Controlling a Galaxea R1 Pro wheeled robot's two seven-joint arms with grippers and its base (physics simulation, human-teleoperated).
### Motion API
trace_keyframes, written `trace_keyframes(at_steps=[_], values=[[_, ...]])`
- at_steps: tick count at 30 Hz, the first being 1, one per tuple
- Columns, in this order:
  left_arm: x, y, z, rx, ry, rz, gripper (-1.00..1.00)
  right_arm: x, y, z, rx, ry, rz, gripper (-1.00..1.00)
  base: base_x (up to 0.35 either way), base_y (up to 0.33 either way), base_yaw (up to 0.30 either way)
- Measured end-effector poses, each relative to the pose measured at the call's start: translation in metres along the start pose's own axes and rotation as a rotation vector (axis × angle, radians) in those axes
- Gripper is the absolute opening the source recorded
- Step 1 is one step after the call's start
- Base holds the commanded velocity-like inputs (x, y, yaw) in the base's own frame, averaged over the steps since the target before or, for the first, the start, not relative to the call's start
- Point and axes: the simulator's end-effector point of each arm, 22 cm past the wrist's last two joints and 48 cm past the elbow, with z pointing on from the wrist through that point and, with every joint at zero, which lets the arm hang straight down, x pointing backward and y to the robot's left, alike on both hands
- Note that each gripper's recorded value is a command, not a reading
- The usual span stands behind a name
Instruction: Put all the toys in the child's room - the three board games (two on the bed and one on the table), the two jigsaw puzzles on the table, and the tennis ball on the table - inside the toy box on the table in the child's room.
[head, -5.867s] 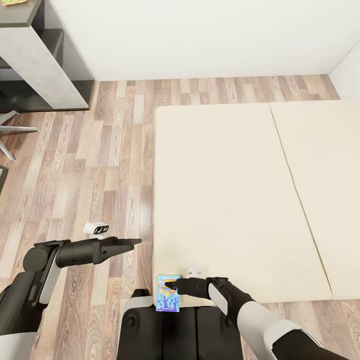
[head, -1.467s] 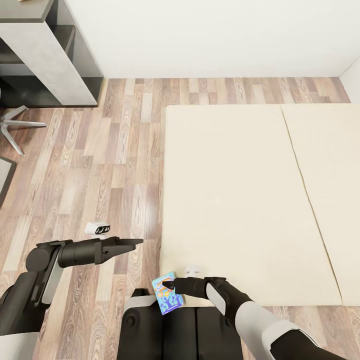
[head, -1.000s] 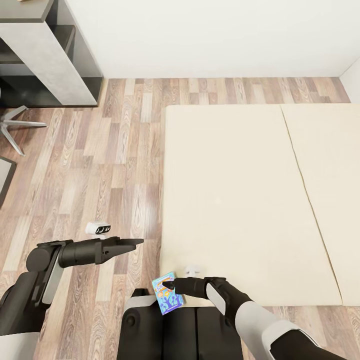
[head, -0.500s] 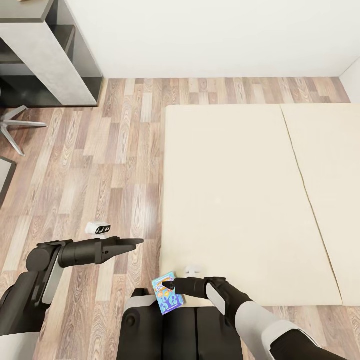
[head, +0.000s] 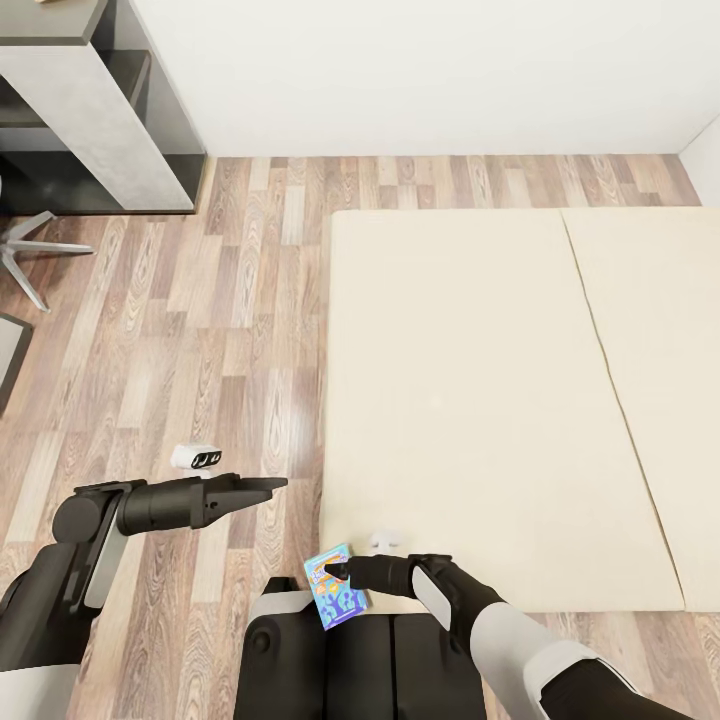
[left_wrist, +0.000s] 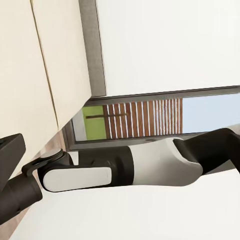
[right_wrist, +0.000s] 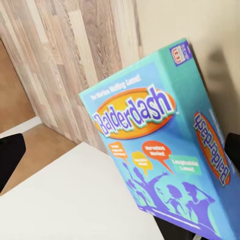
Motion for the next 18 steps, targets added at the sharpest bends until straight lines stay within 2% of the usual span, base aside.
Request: trace_keyframes(at_steps=[18], values=[[0.0001,0.0001,0.0000,0.000,0.000,0.000,1.00,0.0008,0.0048,0.0000,-0.021,0.003,0.000,1.00,0.000,0.000,0.000]])
